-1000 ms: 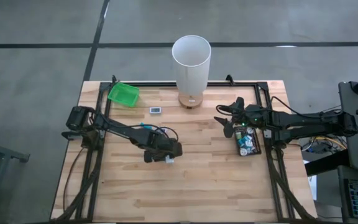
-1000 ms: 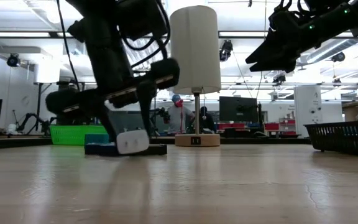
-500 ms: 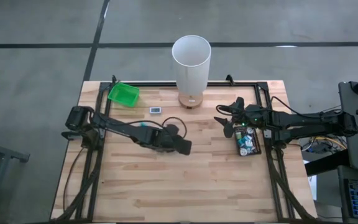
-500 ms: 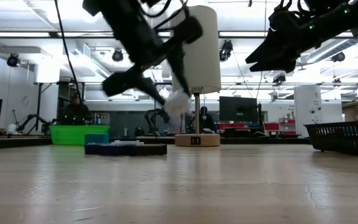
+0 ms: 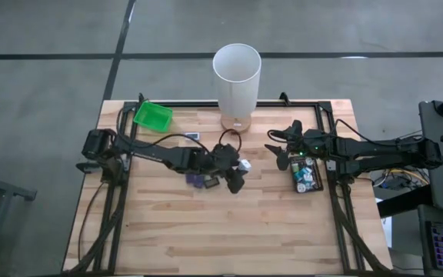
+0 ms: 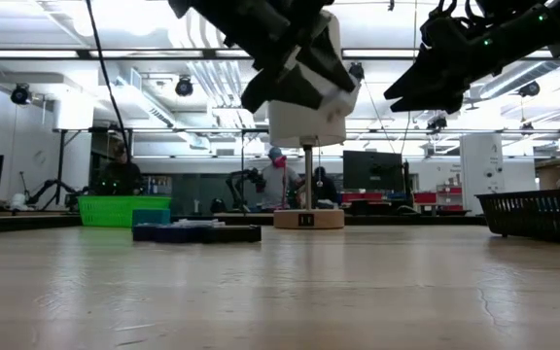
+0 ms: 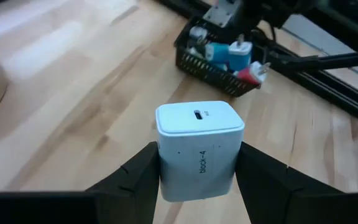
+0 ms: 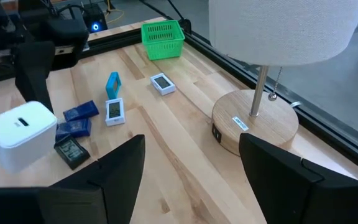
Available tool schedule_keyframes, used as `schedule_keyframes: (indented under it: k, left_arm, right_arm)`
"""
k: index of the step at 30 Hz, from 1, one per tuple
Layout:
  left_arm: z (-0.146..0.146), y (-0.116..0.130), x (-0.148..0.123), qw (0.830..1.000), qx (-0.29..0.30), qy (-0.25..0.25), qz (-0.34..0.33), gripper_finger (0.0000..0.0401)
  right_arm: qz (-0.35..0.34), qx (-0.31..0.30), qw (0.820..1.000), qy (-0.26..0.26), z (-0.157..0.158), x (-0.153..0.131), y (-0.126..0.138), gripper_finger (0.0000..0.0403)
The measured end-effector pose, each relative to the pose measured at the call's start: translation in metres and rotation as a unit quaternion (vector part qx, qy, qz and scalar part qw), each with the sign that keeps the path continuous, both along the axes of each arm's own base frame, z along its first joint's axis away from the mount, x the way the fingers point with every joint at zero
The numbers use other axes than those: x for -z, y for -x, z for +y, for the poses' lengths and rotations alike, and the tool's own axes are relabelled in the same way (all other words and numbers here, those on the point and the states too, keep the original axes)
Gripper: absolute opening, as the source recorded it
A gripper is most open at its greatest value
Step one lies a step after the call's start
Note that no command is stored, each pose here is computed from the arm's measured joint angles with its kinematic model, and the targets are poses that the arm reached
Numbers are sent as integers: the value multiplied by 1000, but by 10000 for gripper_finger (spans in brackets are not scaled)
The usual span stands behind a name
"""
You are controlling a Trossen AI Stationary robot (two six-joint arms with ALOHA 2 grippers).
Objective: Pick & Place Office items
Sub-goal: Put the white charger adapter into the black bin
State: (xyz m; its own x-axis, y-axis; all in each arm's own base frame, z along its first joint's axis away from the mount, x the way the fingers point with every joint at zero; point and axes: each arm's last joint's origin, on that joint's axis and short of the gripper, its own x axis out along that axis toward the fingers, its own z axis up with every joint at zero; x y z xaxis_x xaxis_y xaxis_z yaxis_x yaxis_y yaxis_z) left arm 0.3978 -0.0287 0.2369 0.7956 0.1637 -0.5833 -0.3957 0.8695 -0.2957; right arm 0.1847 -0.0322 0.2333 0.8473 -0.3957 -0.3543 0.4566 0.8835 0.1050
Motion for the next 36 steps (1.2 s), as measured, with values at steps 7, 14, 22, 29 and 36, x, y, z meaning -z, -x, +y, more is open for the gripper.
schedule_keyframes:
  k: [7,14,22,29,36]
  left_arm:
    - [13,-1,-1,996,44,-72,11,182]
    - [23,-5,-5,985,96,-146,2,181]
    - [31,-4,-4,973,109,-203,24,181]
    - [33,0,0,964,100,-236,66,191]
    - [32,2,3,952,144,-255,88,189]
  right_arm:
    - [0,0,1000,0,0,0,0,263]
    - [0,0,1000,0,0,0,0,267]
    - [0,0,1000,0,0,0,0,256]
    - [0,0,1000,0,0,0,0,255]
    - [0,0,1000,0,0,0,0,264]
